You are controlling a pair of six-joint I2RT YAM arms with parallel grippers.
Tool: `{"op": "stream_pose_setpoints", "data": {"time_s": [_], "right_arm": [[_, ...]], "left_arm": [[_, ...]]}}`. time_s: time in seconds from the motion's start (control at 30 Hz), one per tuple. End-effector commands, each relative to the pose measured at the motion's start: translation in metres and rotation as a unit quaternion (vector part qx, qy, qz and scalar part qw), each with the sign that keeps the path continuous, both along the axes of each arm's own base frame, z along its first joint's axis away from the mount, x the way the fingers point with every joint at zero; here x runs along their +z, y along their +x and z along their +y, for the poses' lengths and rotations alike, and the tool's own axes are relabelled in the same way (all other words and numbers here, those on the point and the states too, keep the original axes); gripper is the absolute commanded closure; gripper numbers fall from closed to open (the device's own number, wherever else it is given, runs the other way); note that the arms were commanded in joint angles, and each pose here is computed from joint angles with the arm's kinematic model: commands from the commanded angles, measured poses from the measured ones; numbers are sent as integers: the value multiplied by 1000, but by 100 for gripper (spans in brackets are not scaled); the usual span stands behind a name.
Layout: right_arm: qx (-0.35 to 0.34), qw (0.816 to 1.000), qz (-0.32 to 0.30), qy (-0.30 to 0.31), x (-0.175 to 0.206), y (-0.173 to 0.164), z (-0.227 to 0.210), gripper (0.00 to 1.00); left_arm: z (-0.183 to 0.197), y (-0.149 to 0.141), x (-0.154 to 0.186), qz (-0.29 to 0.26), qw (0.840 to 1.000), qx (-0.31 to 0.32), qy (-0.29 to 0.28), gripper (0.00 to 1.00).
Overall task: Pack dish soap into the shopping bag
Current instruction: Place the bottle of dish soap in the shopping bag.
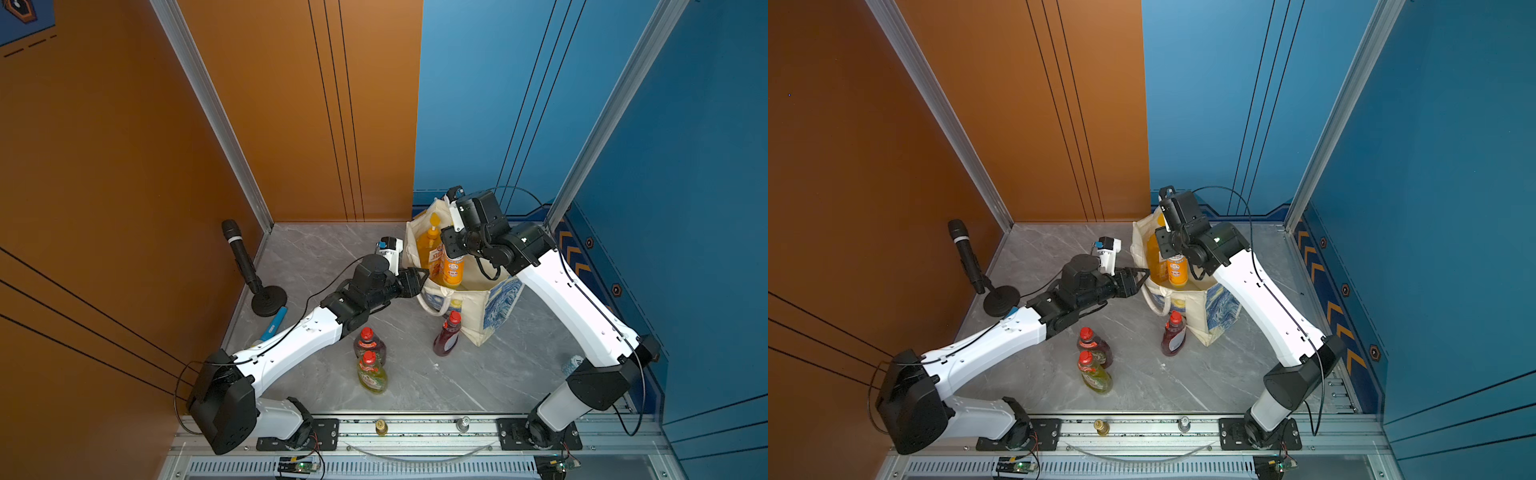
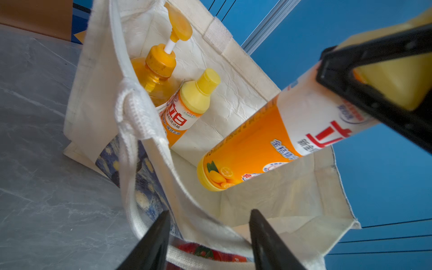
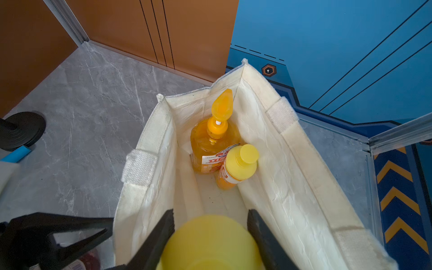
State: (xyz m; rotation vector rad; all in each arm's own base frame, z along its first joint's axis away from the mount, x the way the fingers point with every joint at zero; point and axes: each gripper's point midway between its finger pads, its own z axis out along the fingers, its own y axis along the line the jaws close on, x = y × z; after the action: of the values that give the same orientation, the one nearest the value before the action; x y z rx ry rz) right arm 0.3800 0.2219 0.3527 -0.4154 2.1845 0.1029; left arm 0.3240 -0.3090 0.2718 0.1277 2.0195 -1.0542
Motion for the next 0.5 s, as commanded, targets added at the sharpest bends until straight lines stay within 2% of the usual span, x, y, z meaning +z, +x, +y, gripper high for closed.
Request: {"op": "stream_pose_setpoints", "data": {"time_s": [0.0, 0.2, 0.37, 0.47], "right_arm": [[-5, 996, -81, 29, 34, 15, 6, 86], [0, 995, -92, 25, 10, 24, 13, 87], [-2, 994, -108, 32, -1, 33, 16, 87], [-5, 993, -115, 29, -9, 40, 17, 87]], "left_arm": [[-7, -7, -4, 3, 1000, -17, -5, 58], [-5, -11, -25, 20, 1000, -17, 7, 77], [-10, -13, -34, 26, 999, -30, 11, 86], [-10, -15, -33, 26, 999, -31, 10, 89]]}}
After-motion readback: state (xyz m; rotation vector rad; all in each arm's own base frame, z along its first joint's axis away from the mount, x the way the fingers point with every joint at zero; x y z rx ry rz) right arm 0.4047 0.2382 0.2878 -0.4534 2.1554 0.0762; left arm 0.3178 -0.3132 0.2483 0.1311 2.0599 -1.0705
